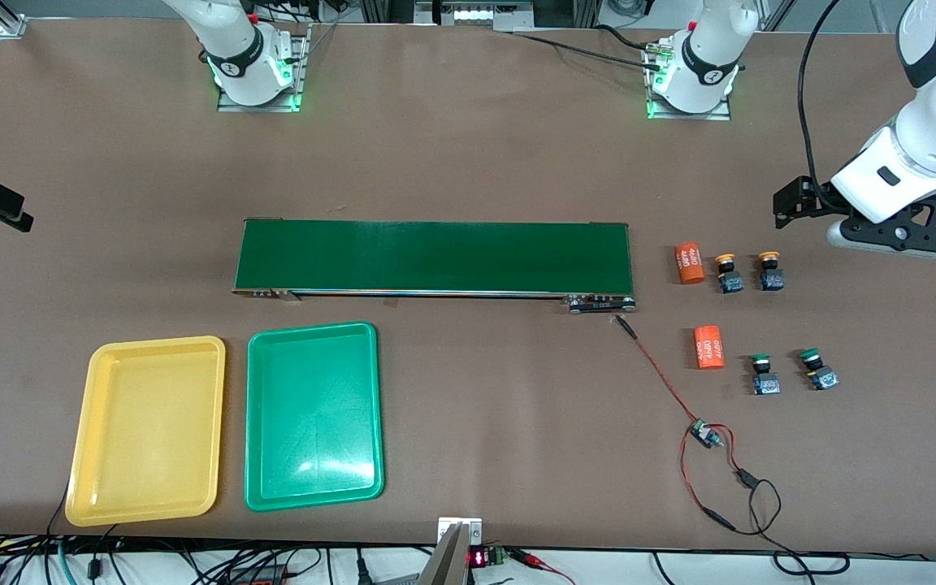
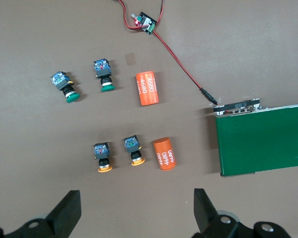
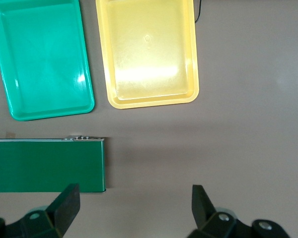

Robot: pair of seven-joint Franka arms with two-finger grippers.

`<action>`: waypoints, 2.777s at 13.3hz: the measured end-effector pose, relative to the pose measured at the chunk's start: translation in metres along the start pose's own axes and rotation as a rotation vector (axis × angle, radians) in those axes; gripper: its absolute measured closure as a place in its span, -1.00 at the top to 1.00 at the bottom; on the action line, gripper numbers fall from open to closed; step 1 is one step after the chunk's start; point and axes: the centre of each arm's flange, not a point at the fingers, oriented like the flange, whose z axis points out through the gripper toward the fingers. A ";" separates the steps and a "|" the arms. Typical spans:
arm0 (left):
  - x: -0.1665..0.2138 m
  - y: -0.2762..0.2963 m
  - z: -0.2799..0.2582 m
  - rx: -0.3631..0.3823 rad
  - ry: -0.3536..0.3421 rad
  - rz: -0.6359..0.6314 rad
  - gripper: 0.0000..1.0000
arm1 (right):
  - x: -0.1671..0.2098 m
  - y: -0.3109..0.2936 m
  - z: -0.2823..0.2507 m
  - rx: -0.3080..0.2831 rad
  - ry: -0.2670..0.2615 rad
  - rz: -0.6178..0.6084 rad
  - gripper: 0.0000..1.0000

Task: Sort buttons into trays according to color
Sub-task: 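Reach the left gripper down toward an orange capacitor beside the belt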

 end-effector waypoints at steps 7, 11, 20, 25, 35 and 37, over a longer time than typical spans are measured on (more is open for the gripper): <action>0.000 0.000 0.000 0.000 0.000 0.000 1.00 | 0.000 0.000 0.000 0.000 0.000 -0.001 1.00; 0.000 0.000 0.001 0.000 -0.001 -0.011 1.00 | 0.000 0.000 0.000 0.000 0.000 -0.001 1.00; 0.013 -0.001 0.013 -0.005 -0.027 -0.018 1.00 | 0.001 0.005 0.007 0.000 -0.008 0.010 1.00; 0.041 -0.003 0.057 -0.019 -0.111 -0.015 1.00 | 0.007 0.009 0.008 -0.004 0.020 0.017 1.00; 0.117 -0.007 0.251 -0.050 -0.080 -0.042 1.00 | 0.015 0.014 0.021 0.000 0.025 0.029 1.00; 0.121 -0.008 0.281 -0.053 -0.063 -0.054 1.00 | 0.015 0.006 0.021 0.001 0.026 0.014 1.00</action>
